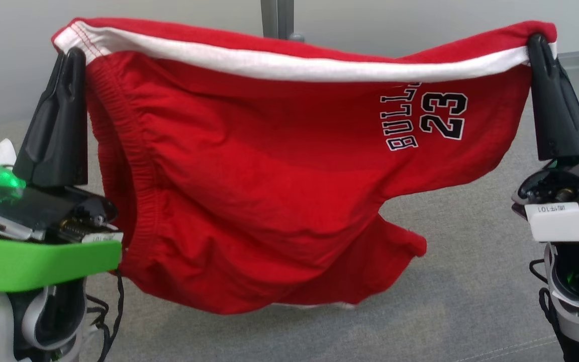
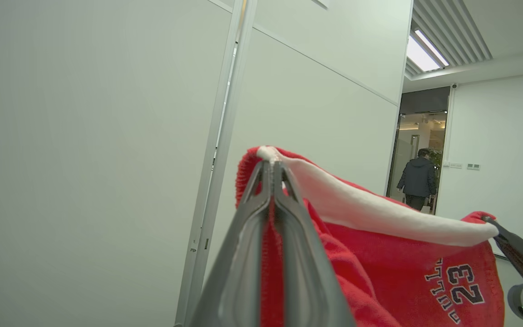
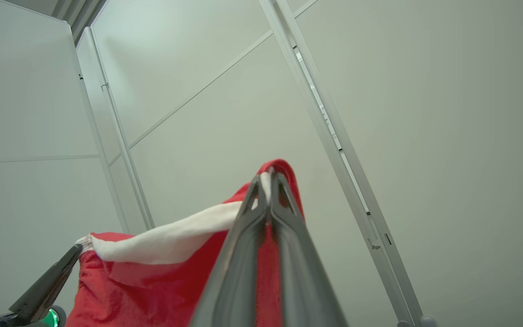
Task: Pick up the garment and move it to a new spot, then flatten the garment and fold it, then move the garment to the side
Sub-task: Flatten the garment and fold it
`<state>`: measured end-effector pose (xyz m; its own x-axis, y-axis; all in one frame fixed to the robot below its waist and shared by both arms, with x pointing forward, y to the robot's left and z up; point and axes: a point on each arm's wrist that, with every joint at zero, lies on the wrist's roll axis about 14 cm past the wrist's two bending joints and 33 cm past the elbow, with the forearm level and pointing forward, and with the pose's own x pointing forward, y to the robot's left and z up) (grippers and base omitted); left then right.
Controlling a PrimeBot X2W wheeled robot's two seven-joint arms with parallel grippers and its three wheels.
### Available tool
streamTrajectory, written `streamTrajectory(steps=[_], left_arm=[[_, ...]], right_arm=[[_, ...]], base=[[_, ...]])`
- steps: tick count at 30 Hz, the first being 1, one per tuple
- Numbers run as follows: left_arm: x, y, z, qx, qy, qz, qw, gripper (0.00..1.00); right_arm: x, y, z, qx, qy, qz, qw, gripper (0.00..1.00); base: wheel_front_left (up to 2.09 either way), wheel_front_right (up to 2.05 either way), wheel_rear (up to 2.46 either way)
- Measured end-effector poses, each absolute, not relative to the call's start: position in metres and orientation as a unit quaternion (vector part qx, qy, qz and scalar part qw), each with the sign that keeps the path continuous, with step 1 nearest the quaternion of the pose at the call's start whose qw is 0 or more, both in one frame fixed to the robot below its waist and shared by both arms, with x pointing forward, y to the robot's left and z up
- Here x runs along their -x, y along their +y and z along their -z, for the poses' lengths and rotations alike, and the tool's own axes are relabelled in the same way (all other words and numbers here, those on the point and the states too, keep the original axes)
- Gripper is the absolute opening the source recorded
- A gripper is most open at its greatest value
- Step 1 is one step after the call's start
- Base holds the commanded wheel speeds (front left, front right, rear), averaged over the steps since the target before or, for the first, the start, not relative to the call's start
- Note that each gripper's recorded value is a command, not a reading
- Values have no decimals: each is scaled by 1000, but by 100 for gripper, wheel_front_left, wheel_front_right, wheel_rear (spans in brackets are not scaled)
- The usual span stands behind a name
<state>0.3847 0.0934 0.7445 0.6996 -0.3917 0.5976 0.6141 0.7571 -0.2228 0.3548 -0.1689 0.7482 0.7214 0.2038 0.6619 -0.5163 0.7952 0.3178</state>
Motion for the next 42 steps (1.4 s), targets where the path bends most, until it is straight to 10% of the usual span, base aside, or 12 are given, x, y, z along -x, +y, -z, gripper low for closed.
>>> streamTrajectory(steps=[18, 25, 33, 42], left_arm=[[-592, 92, -758, 153, -240, 240, 928, 0], [-661, 99, -666, 153, -166, 204, 953, 0], [-663, 108, -505, 217, -32, 164, 962, 0], [-602, 122, -501, 276, -51, 176, 944, 0]], right_arm=[[-557, -151, -782, -188, -318, -161, 915, 0], [-622, -134, -678, -215, -222, -146, 940, 0], [-620, -118, -506, -258, -42, -118, 958, 0], [-579, -123, -510, -278, -54, -133, 950, 0]], base=[[0, 0, 0], [0, 0, 0], [0, 0, 0], [0, 0, 0]])
